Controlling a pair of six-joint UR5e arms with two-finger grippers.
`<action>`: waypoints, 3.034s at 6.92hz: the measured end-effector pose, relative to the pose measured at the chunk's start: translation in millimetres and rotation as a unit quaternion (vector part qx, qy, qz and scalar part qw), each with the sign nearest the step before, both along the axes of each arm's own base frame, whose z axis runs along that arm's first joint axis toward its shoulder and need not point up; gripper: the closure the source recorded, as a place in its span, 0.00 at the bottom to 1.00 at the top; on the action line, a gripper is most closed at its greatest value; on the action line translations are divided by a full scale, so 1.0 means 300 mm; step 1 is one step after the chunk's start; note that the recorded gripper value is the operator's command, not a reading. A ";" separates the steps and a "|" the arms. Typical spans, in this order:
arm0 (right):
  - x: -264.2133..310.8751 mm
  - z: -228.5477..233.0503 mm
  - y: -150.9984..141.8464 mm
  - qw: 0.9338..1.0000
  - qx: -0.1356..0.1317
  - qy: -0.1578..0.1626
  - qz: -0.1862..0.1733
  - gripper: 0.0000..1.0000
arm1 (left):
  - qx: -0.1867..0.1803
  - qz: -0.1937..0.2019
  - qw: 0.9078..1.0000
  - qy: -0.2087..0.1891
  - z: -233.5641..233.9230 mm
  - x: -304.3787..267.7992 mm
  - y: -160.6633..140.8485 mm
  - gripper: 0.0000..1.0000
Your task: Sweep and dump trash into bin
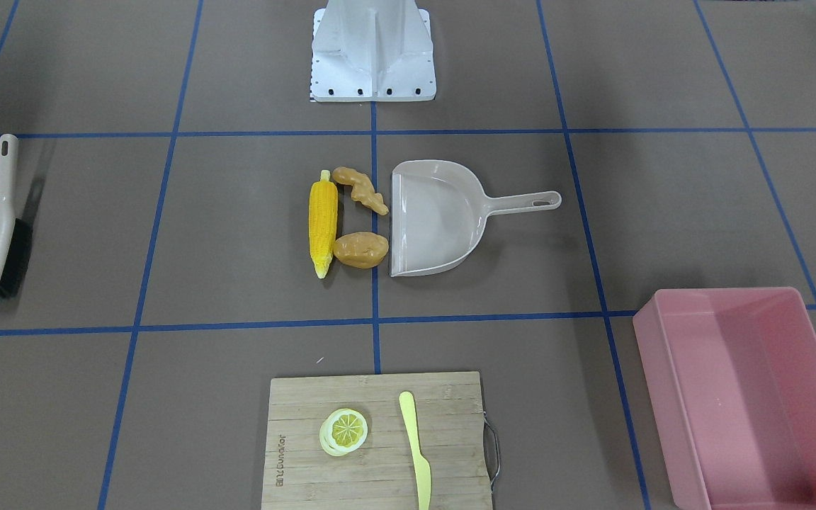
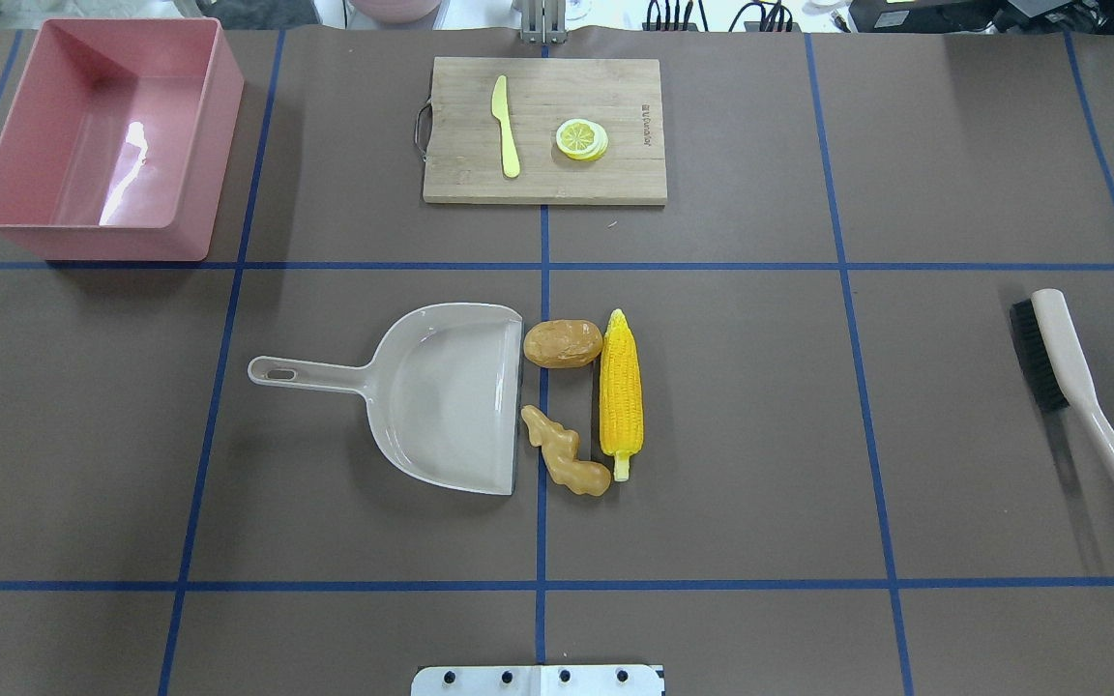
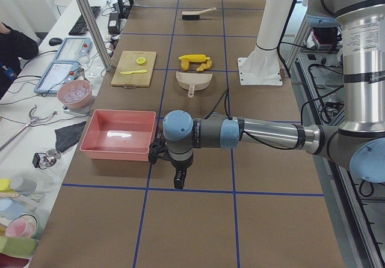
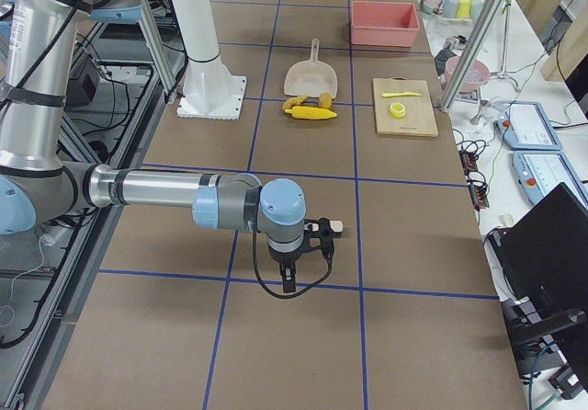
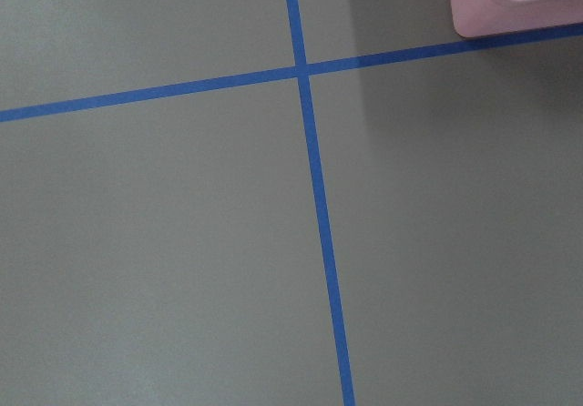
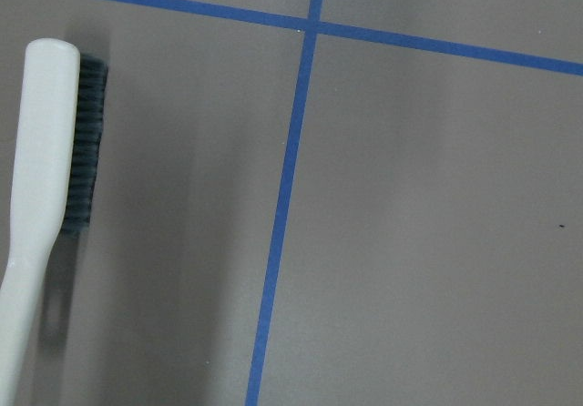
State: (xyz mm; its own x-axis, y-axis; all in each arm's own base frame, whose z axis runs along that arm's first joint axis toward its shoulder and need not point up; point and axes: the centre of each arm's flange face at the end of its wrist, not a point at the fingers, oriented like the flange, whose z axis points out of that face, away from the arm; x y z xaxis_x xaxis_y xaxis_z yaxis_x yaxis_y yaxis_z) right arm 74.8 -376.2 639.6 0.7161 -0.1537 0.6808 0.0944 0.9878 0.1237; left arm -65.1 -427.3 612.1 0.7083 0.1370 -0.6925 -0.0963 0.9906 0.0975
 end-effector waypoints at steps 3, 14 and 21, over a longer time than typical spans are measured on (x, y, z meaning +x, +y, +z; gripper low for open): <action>-0.052 -0.047 0.019 1.000 -0.008 -0.024 0.000 0.00 | -0.001 -0.002 1.000 0.001 -0.005 0.000 -0.001 0.02; -0.533 -0.158 0.043 0.995 -0.093 0.008 0.018 0.01 | 0.287 0.226 0.925 0.104 -1.129 0.958 -0.414 0.02; -0.763 -0.084 0.091 0.995 -0.097 0.018 0.004 0.09 | 0.458 0.283 0.839 0.079 -1.254 1.247 -0.276 0.01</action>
State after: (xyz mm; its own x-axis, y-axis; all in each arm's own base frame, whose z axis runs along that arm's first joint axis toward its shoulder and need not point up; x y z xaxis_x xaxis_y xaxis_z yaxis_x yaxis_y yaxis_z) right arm -154.1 -349.0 614.3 0.7418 -0.0160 0.6704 0.0869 0.9936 -0.0724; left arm 309.1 -510.2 235.8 0.2593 0.9464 -0.1925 -0.4407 0.2934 0.8483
